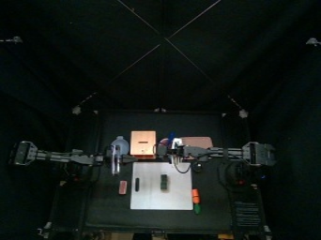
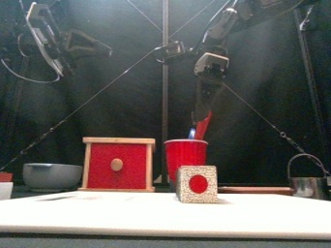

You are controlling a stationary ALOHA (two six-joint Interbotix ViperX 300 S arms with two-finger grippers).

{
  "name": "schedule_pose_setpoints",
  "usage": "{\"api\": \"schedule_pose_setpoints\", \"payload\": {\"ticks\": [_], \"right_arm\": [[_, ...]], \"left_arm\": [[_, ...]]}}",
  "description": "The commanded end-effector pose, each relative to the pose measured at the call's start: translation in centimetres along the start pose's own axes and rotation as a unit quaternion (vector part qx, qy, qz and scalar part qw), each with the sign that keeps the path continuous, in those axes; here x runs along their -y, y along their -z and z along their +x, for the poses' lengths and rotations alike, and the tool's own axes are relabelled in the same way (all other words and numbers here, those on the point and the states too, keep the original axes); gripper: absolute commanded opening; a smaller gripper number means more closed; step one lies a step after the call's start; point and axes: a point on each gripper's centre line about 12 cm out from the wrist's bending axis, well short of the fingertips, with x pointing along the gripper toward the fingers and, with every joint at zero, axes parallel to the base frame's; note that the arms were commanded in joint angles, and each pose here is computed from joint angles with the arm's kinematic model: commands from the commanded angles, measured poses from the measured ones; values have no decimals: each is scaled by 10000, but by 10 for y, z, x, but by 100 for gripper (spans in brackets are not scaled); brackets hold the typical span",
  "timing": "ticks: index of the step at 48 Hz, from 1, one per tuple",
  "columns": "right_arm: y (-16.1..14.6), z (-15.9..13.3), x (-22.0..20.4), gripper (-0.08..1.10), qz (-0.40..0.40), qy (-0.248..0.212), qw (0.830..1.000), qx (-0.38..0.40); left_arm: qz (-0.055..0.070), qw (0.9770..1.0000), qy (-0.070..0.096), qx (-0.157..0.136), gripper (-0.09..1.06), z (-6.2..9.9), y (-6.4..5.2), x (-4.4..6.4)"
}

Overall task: Cut the sushi into 4 pieces with the knife
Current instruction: Pick up the knife at its handle with right hand

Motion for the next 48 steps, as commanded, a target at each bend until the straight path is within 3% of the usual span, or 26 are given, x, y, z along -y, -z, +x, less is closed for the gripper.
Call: {"api": "schedule_pose_setpoints", "payload": {"ticks": [1, 13, 29, 48], "right_arm": [[-7, -7, 4, 102, -90, 154, 9998, -110], [-14, 1, 4, 95, -341, 240, 9986, -327], [-14, 14, 6, 60, -560, 224, 9951, -778], [-32, -10, 15, 22, -479, 256, 9971, -528]], "left_arm": [[-6, 10000, -33, 93, 21, 2, -5, -1], [-57, 9999, -73, 40, 21, 0, -1, -3], [-126, 9998, -122, -6, 21, -1, 3, -4], [-107, 9998, -166, -27, 21, -2, 4, -6]]}}
